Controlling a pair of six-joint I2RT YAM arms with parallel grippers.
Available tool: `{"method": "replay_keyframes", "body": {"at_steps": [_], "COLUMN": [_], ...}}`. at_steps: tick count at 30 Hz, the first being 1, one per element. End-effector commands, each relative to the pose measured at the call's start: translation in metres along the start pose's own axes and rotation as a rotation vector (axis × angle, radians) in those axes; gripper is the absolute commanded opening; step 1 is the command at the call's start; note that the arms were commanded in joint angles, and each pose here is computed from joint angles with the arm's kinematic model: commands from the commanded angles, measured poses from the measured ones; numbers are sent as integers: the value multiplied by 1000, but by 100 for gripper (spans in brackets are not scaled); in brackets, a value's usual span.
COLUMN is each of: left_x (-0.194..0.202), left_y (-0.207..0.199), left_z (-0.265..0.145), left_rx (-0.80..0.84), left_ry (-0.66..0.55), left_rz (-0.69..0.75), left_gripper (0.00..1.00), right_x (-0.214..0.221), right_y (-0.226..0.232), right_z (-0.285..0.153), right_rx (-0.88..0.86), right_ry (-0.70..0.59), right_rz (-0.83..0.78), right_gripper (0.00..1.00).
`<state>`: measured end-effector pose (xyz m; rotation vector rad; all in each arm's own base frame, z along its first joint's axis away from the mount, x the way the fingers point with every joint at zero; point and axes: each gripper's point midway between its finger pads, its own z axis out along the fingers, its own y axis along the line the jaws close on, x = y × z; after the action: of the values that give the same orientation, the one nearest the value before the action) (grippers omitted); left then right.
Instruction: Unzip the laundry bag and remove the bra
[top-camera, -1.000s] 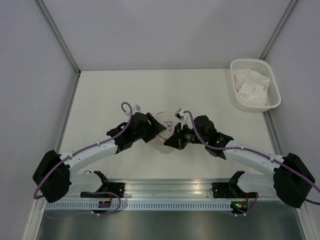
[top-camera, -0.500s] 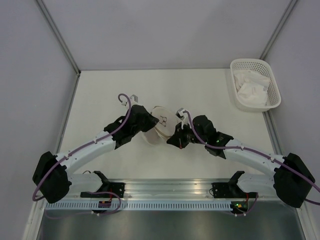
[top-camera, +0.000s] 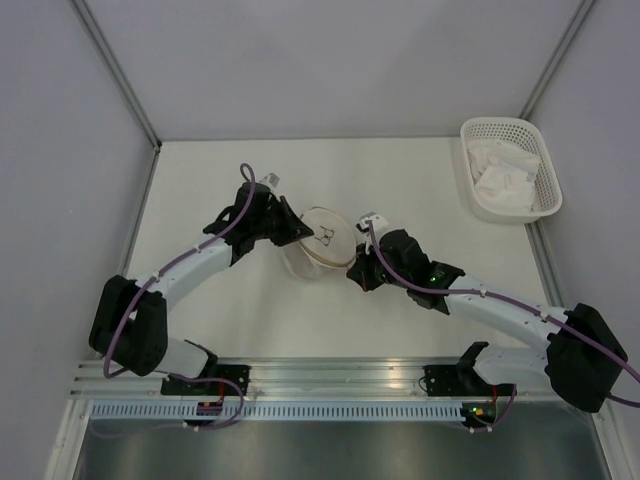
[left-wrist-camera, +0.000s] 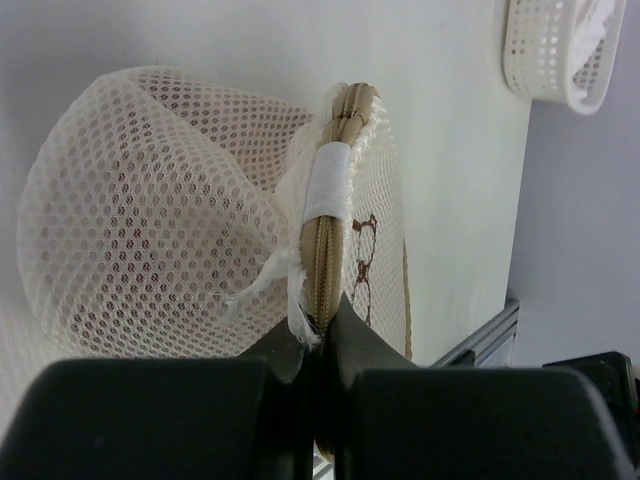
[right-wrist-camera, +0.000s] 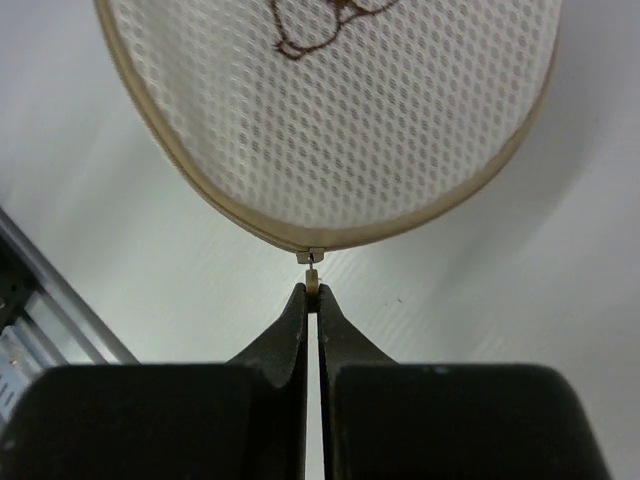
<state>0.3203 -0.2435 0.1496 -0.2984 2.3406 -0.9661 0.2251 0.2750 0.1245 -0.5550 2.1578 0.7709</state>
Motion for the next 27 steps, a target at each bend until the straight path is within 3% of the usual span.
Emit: {"method": "replay_keyframes", "body": {"at_steps": [1, 6, 11, 14, 18, 23, 27], "left_x": [-14, -20, -5, -9, -20, -40, -45], "left_y": [-34, -29, -41, -34, -20, 1, -2], "left_z": [-3, 4, 14, 27, 27, 15, -27], "left_rx": [203, 271, 434, 402, 280, 85, 30], "left_ry": [67, 139, 325, 317, 229, 87, -23], "left_rz": [159, 187, 198, 190, 168, 148, 109], "left_gripper": [2, 2, 2, 3, 99, 100, 100], "right_x": [-2, -7, -6, -7, -7, -9, -10], "right_y": [-31, -60, -67, -67, -64, -56, -41], "right_z": [-2, -8, -8, -9, -12, -12, -8], "right_rx": [186, 366, 400, 399, 381, 340, 250], "right_ry": [20, -2, -6, -11, -19, -26, -18], "right_rz": [-11, -4, -5, 0, -5, -2, -12], "right_gripper": [0, 0, 0, 0, 0, 1, 0]}}
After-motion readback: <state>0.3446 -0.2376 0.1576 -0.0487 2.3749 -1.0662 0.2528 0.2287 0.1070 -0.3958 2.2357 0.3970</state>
